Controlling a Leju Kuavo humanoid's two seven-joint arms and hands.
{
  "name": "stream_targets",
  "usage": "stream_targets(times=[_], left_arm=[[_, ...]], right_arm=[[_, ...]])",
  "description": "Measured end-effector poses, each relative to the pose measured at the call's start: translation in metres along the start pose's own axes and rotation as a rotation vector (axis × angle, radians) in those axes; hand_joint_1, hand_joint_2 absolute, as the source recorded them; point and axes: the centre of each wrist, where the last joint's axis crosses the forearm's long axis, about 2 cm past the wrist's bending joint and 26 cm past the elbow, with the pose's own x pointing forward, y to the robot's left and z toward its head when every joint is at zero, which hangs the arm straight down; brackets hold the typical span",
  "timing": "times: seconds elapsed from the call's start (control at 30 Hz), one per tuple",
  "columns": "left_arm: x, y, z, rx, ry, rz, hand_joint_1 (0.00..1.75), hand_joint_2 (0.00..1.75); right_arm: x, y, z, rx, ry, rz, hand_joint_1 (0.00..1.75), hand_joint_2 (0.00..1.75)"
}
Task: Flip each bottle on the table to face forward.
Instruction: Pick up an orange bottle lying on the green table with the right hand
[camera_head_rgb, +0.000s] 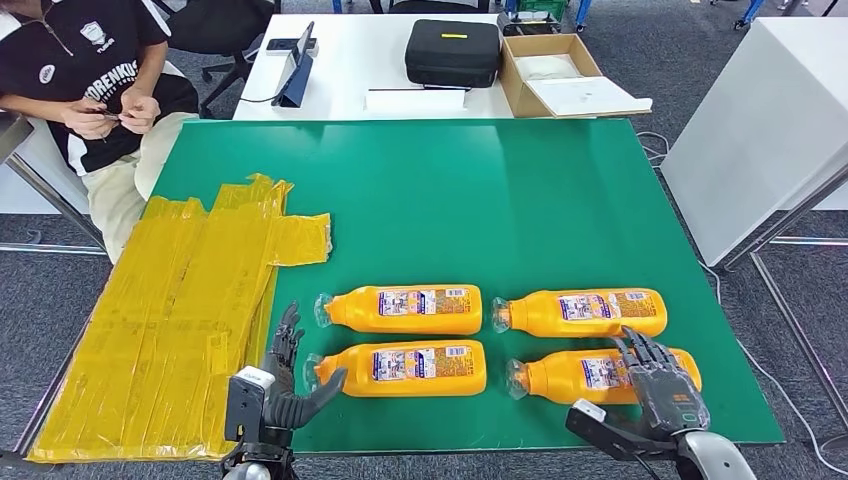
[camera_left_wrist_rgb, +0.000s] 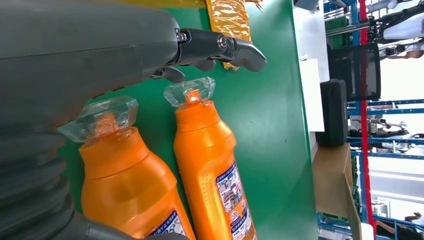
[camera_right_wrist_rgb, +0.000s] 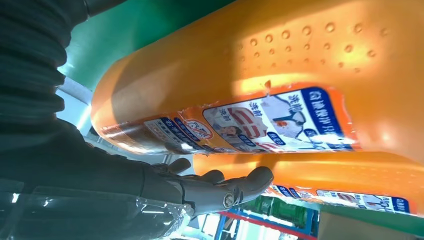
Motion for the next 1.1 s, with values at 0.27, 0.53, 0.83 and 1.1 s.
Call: stream_targets(times=[0.27,0.53,0.83,1.1], left_arm=[[-0.002,0.000,0.001,0.013,0.004,0.009,0.00,1.75],[-0.004,0.000,0.003,0.021,0.007,0.016,0.00,1.75],[-0.008,0.004,0.006,0.049,0.008,0.016,0.00,1.75],[-0.011,0.003,0.008,0.068,0.017,0.018,0.00,1.75]], right_arm=[[-0.013,-0.004,-0.010,0.028,-0.007,-0.013,0.00,1.75],[-0.026,-0.007,-0.020,0.055,-0.017,-0.027,0.00,1.75],[-0.030,-0.007,-0.028,0.066,-0.024,-0.040,0.07,1.75],[-0.026,-0.001,-0.027,0.085,-0.029,-0.037,1.17,1.75]])
